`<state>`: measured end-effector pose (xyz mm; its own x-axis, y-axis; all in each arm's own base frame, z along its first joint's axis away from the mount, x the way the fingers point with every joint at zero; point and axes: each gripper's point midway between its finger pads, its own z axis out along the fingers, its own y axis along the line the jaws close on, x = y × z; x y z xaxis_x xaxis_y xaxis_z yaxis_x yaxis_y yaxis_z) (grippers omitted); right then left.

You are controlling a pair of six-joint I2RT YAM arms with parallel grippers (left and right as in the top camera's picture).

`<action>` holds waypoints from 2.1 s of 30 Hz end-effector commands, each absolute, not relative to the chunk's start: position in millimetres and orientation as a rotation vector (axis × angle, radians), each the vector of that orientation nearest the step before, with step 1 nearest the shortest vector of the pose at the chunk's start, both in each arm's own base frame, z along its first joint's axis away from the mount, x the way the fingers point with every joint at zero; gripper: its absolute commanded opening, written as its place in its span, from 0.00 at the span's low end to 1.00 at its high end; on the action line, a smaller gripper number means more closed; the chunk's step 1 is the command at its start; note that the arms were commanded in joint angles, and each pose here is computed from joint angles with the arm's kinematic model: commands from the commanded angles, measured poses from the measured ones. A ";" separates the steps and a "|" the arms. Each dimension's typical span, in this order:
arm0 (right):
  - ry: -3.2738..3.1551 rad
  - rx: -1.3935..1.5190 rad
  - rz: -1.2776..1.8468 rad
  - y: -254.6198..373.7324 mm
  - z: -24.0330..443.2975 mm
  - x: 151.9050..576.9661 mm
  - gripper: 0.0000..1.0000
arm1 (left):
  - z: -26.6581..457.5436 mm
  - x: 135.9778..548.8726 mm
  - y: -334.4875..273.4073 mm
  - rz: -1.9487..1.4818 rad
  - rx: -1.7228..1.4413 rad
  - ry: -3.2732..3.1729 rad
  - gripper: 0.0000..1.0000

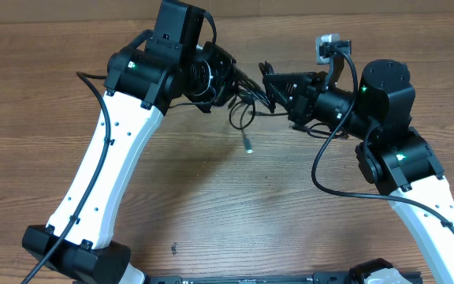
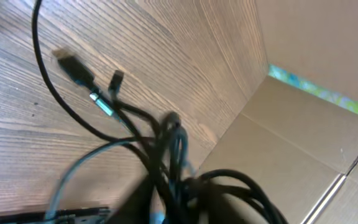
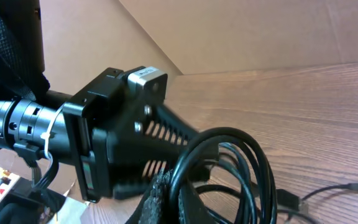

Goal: Untangle cables

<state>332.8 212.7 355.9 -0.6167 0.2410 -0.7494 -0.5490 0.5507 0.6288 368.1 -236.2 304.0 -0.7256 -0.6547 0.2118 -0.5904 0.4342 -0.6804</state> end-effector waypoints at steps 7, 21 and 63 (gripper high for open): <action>1.948 -0.227 1.127 207.1 353.1 332.1 0.04 | 311.9 372.8 -235.3 -1.164 -0.965 2.572 0.04; 2.155 0.101 0.624 107.6 289.2 364.7 0.04 | 359.7 352.7 -230.6 -1.676 -0.346 2.572 0.04; 2.239 0.371 0.227 36.0 257.3 360.1 0.04 | 323.2 381.1 -95.0 -1.301 -0.464 2.524 0.04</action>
<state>359.7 30.6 251.2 -0.6133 0.3311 -0.7171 0.2134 0.9436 0.2531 386.5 -90.0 327.7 -0.9085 -0.4160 0.0402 -0.2235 0.4024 -0.8877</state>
